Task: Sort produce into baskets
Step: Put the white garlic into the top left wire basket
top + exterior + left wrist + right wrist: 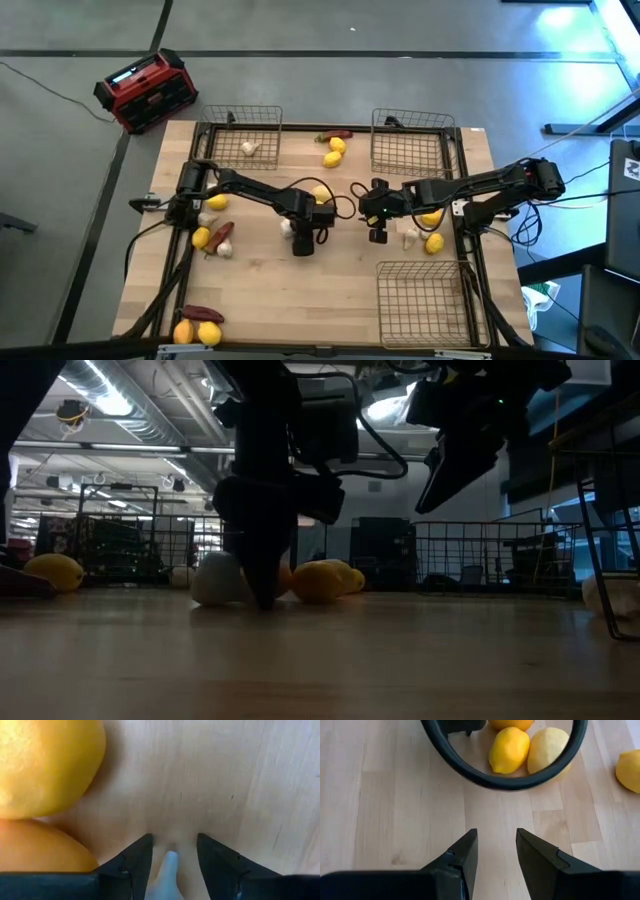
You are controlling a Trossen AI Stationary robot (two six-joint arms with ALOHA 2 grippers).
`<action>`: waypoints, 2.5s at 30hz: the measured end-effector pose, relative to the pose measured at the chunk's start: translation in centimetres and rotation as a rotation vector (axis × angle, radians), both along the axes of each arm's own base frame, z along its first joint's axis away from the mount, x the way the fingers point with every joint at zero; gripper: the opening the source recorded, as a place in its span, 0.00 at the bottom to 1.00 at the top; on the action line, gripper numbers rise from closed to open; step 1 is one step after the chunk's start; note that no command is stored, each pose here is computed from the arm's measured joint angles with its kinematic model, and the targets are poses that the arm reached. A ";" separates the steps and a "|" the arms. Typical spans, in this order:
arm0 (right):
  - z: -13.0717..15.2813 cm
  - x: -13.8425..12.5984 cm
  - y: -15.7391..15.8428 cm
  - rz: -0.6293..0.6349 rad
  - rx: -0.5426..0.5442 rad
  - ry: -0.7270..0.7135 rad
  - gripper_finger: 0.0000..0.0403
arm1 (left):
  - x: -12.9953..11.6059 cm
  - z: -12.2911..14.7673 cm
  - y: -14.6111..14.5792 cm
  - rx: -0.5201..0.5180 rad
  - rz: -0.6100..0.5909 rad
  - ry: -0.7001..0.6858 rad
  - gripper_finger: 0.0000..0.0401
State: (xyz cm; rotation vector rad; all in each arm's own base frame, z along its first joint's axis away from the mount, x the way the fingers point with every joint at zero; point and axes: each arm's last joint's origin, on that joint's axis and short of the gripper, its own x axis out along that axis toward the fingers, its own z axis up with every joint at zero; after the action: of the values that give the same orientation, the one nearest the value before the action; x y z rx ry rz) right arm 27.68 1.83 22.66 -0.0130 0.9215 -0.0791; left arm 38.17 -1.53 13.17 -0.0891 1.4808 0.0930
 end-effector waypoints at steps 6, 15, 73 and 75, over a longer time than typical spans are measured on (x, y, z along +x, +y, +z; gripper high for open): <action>-0.8 -0.1 0.0 -0.002 0.003 -0.017 0.33 | -0.1 0.0 0.1 0.002 -0.006 0.011 0.26; -2.0 -0.6 0.0 -0.036 0.027 0.009 0.33 | -0.4 -0.1 0.3 0.006 -0.039 0.049 0.17; -0.4 2.8 0.2 -0.031 0.062 -0.375 0.33 | -17.1 22.2 3.3 0.553 0.262 -0.861 0.04; -0.9 3.2 0.3 -0.031 0.062 -0.372 0.33 | -17.6 21.9 4.2 0.582 0.301 -0.887 0.04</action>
State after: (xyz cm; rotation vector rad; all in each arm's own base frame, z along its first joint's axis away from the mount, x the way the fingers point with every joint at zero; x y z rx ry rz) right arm 30.87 2.08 21.72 0.0721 0.5516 -0.0784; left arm 20.54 2.63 35.07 0.1125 0.5075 0.6391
